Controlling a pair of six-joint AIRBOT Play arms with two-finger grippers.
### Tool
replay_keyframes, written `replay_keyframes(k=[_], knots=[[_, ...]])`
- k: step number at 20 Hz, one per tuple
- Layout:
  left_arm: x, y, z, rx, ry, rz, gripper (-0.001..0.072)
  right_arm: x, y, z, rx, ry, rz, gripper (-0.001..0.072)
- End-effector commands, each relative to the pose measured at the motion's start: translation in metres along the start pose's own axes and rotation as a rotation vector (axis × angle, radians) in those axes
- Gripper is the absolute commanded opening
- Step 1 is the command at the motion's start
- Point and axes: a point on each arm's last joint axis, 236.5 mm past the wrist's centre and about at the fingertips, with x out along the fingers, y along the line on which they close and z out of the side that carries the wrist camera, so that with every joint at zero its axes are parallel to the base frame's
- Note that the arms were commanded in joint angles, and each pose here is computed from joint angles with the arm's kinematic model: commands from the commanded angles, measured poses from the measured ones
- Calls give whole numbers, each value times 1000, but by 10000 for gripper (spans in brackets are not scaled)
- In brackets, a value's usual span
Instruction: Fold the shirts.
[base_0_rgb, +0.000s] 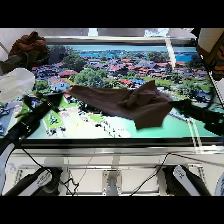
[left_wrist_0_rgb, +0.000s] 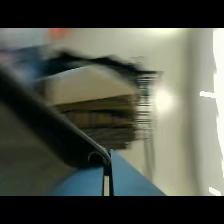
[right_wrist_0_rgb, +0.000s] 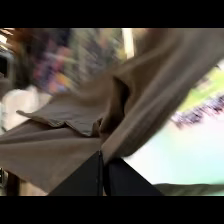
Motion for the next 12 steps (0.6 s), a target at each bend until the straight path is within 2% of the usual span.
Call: replay_keyframes(k=[1,3,4,5,6,7,10,12], knots=[[-25,-194,-20,274,-68,-548,9,-67,128,14,-200,-218,266,29],[-28,-274,-67,522,-72,-603,9,-93,196,13,-375,-297,342,29],[-25,-306,-91,677,-96,-568,9,-105,230,17,-454,-343,367,28],[-19,-325,-108,876,-149,-456,9,-116,259,23,-531,-395,374,28],[-15,-333,-110,1101,-230,-292,9,-129,288,32,-612,-464,359,28],[-19,-342,-102,1258,-325,-131,8,-140,309,42,-694,-532,307,27],[-39,-362,-72,1427,-485,175,9,-152,339,54,-877,-587,128,26],[-39,-311,-29,1349,-430,441,9,-158,313,82,-890,-616,-88,26]])
